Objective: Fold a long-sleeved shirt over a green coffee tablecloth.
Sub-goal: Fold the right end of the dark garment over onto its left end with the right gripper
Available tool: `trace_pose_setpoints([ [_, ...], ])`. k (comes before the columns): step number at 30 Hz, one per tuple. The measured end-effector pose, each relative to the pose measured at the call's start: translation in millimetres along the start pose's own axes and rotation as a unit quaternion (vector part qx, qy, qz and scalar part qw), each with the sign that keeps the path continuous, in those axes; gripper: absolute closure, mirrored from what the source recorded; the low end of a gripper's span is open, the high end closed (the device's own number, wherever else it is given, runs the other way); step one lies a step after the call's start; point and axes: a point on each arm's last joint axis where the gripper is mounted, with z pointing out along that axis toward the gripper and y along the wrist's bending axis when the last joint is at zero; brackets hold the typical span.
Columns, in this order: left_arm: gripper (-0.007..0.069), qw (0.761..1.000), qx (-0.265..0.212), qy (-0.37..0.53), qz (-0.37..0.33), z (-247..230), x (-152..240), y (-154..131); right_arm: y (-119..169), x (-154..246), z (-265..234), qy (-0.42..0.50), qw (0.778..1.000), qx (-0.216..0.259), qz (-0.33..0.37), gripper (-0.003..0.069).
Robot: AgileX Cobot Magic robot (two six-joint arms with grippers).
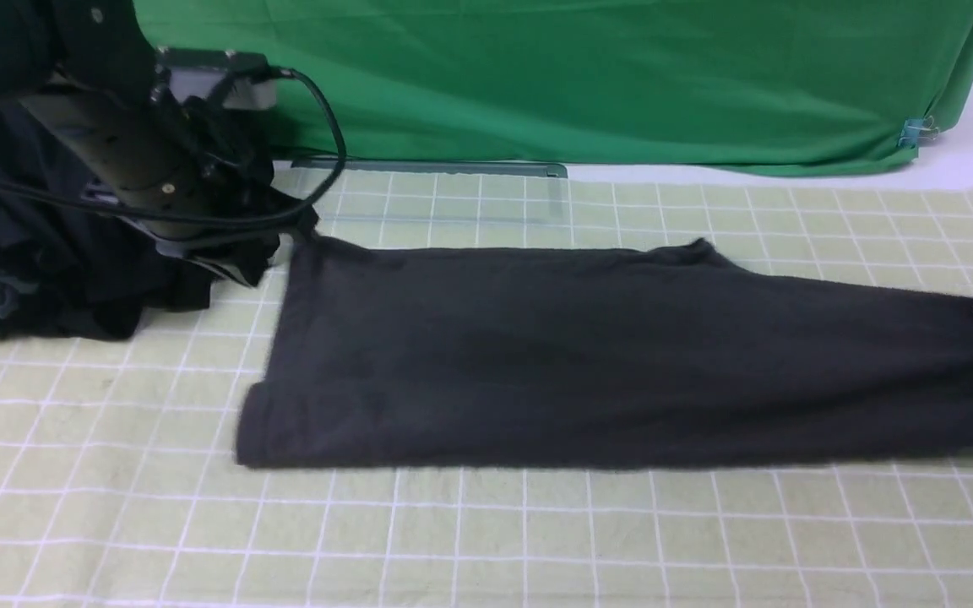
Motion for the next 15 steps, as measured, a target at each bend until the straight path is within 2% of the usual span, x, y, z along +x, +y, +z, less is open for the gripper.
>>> trace_pose_setpoints([
  [4,0.0631,1.0,-0.008,-0.01,-0.007,-8,0,3,-5,4,-31,-0.03,0.999,0.011,0.007,0.0597],
  [9,0.0631,1.0,-0.006,-0.01,-0.015,-7,0,6,8,12,-73,-0.059,0.998,0.006,0.001,0.0597],
  [12,0.0631,1.0,-0.005,-0.017,-0.015,-7,-1,6,41,18,-106,-0.092,0.995,-0.01,-0.027,0.0597],
  [13,0.0631,1.0,-0.005,-0.017,-0.015,-7,-1,6,43,18,-107,-0.093,0.995,-0.012,-0.029,0.0597],
  [15,0.0631,1.0,-0.005,-0.018,-0.016,-7,-1,6,80,24,-128,-0.121,0.99,-0.048,-0.063,0.0597],
])
